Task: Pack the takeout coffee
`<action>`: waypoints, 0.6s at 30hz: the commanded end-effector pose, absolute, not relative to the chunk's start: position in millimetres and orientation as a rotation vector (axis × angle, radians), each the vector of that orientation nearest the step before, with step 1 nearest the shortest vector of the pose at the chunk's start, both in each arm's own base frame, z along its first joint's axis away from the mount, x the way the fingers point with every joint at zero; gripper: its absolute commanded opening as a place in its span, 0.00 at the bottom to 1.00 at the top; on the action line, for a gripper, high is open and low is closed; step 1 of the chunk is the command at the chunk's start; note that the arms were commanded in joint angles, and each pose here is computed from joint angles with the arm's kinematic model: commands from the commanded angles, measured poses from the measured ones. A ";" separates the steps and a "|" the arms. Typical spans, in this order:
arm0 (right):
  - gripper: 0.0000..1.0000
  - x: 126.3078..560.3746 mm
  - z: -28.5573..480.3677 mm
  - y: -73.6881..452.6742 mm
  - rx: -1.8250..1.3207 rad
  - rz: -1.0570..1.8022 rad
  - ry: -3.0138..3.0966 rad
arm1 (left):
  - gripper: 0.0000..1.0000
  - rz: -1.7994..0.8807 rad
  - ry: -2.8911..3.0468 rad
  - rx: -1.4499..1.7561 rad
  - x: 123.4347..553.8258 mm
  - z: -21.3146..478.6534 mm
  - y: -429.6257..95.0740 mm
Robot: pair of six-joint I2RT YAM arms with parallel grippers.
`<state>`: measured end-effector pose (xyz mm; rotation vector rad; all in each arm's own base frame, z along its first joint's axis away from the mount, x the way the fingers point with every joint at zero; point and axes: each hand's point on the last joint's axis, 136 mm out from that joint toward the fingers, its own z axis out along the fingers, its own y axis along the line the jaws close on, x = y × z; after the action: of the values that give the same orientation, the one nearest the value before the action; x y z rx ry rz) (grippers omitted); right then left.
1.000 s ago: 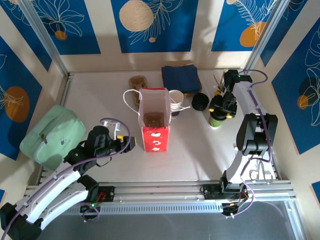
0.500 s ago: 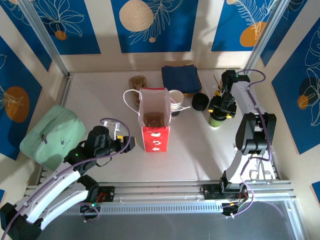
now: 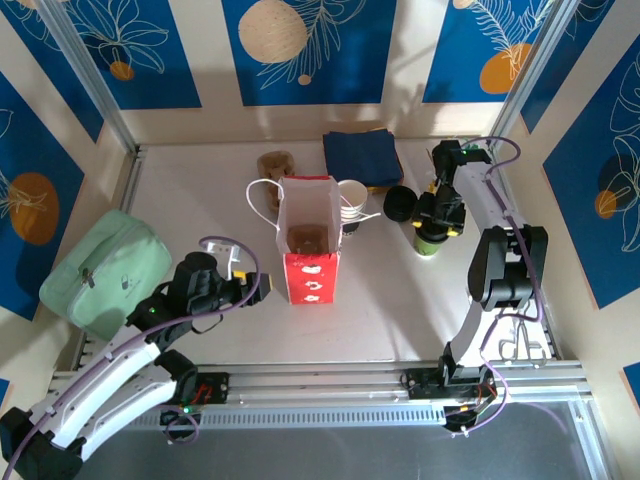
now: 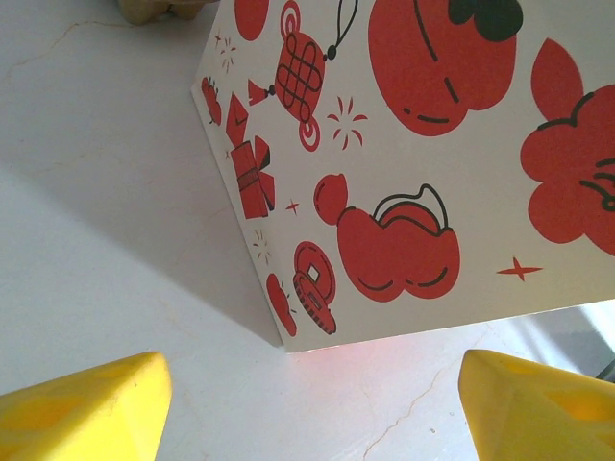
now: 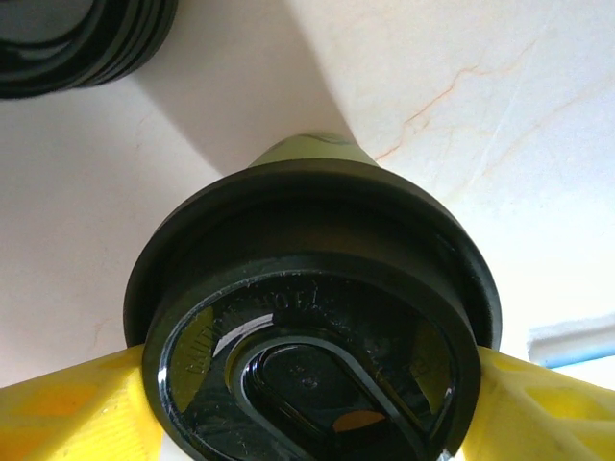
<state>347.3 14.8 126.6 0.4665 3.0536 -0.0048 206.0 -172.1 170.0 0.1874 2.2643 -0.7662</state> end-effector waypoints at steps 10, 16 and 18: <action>0.72 297.9 181.9 64.4 0.288 -0.002 3.052 | 0.78 -0.771 2.239 0.257 200.8 187.3 -174.6; 0.70 282.0 218.8 81.4 0.202 0.002 2.979 | 0.75 -0.802 2.230 0.289 198.7 188.7 -179.8; 0.70 276.2 229.4 84.8 0.169 -0.021 2.960 | 0.75 -0.807 2.226 0.296 198.4 189.7 -180.8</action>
<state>291.8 87.8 207.7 0.1586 2.9822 0.0191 201.8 -174.4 176.0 0.2341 2.2607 -0.7776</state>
